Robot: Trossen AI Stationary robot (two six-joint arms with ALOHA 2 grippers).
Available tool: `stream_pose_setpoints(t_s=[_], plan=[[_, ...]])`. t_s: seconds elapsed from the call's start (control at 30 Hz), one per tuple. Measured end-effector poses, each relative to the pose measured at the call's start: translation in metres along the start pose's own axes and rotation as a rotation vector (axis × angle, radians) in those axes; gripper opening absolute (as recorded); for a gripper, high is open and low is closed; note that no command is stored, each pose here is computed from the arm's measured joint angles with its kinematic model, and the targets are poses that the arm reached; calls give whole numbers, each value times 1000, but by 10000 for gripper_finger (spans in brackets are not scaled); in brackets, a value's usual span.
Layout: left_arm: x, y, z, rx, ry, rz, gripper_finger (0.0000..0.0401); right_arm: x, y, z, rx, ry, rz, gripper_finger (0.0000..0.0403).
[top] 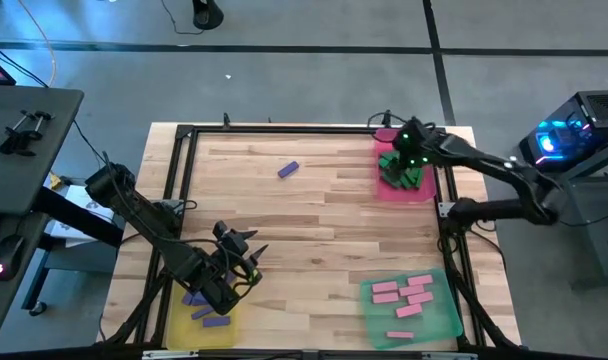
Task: Sort blocks
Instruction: Put the green block into the pink bin, then put the blue block into the yellow bin
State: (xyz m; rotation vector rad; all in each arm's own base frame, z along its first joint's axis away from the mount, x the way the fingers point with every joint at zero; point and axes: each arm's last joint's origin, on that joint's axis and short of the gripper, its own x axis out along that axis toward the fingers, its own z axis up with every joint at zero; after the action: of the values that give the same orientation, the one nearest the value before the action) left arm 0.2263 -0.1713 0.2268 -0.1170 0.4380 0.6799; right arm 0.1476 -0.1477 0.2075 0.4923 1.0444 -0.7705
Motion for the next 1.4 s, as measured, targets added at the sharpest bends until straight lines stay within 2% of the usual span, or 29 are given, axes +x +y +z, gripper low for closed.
stream_pose_setpoints(t_s=[0.17,0.33,0.63,0.7,0.9,1.07,1.23,1.4], plan=[[6,1,3,-33,0,20,211,-48,22,-10,-38,-232,64,201],[18,5,8,-59,0,61,211,-74,53,-38,-64,-402,249,199],[52,19,24,-87,4,185,211,-61,126,-101,-130,-574,579,199],[62,24,29,-87,6,220,211,-58,141,-115,-146,-624,619,199],[96,40,47,-114,21,302,211,-56,178,-147,-217,-720,587,199],[134,61,67,-117,93,305,211,-53,206,-166,-307,-747,567,199],[179,88,84,-93,136,277,211,-53,233,-173,-398,-774,532,199],[215,101,78,-25,157,304,211,-61,253,-168,-461,-809,511,199]])
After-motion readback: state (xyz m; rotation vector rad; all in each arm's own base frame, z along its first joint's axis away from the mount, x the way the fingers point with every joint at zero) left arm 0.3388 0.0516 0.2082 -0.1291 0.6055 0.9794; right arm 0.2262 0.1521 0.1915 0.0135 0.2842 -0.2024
